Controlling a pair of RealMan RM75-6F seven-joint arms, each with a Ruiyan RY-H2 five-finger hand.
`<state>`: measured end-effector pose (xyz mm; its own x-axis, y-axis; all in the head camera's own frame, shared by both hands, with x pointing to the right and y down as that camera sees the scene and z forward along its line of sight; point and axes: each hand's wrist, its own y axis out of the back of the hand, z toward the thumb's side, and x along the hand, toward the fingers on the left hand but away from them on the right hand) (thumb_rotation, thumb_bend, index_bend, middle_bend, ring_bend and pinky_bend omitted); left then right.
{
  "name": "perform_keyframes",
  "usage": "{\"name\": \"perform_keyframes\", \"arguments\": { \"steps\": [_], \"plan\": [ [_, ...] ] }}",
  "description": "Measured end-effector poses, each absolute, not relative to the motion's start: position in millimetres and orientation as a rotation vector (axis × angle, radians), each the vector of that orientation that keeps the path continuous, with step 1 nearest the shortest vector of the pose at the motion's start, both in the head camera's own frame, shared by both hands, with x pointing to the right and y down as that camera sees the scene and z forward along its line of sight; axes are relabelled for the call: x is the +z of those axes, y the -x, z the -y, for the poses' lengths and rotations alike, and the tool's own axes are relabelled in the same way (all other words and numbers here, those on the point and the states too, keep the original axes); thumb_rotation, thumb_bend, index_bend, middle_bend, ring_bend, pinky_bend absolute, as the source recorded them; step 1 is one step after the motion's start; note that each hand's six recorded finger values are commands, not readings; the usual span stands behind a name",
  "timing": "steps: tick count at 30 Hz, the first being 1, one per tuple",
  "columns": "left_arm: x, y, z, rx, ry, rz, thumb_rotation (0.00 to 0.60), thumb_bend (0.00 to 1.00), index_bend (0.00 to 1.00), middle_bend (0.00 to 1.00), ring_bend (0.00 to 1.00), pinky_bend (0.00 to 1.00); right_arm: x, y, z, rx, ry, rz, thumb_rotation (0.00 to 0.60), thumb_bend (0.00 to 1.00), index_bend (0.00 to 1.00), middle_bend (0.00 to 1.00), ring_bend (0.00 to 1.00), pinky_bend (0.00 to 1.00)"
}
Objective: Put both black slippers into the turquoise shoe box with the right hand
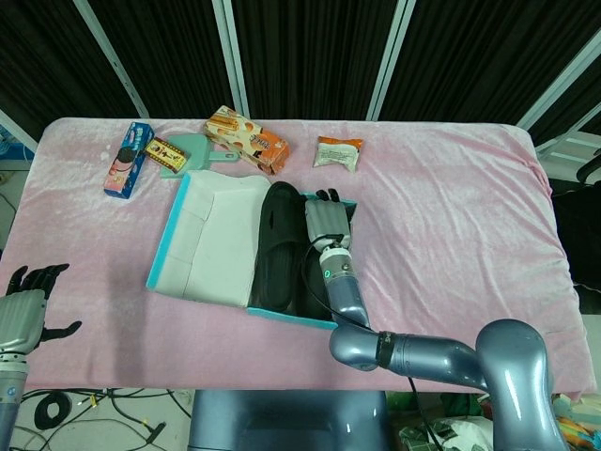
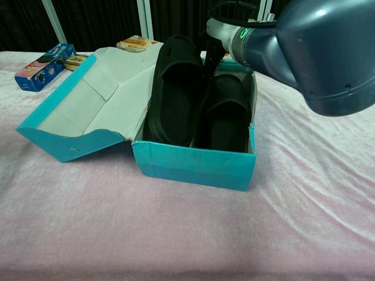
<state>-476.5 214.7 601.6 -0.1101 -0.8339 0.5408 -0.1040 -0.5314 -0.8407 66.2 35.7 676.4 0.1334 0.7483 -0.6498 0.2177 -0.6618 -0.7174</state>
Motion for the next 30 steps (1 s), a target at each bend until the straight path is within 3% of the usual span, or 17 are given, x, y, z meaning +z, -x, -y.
{"name": "perform_keyframes", "arguments": {
  "steps": [4, 6, 10, 13, 26, 30],
  "plan": [
    [601.8, 476.4, -214.1, -1.697, 1.608, -1.040, 0.600, 0.00, 0.14, 0.16, 0.12, 0.04, 679.0, -66.1, -38.6, 1.571, 1.942, 0.855, 0.600, 0.09, 0.46, 0.43, 0.13, 0.07],
    [602.1, 476.4, -214.2, -1.698, 1.609, -1.038, 0.600, 0.00, 0.14, 0.16, 0.12, 0.04, 680.6, -67.6, -39.6, 1.580, 1.928, 0.825, 0.600, 0.09, 0.38, 0.35, 0.09, 0.07],
    [603.1, 476.4, -214.5, -1.701, 1.611, -1.038, 0.600, 0.00, 0.14, 0.16, 0.12, 0.04, 681.2, -72.4, -38.5, 1.585, 1.887, 0.755, 0.600, 0.09, 0.11, 0.12, 0.00, 0.07],
    [603.2, 475.9, -214.1, -1.700, 1.613, -1.037, 0.600, 0.00, 0.14, 0.16, 0.12, 0.04, 677.8, -75.7, -36.0, 1.570, 1.875, 0.703, 0.600, 0.09, 0.01, 0.04, 0.00, 0.07],
    [599.9, 473.7, -213.2, -1.690, 1.608, -1.039, 0.600, 0.00, 0.14, 0.16, 0.12, 0.03, 653.3, -100.1, -30.1, 1.499, 1.800, 0.555, 0.600, 0.08, 0.00, 0.00, 0.00, 0.05],
    [599.4, 473.6, -212.7, -1.691, 1.607, -1.041, 0.600, 0.00, 0.13, 0.16, 0.12, 0.03, 637.5, -112.3, -28.0, 1.472, 1.756, 0.476, 0.600, 0.01, 0.00, 0.00, 0.00, 0.05]
  ]
}}
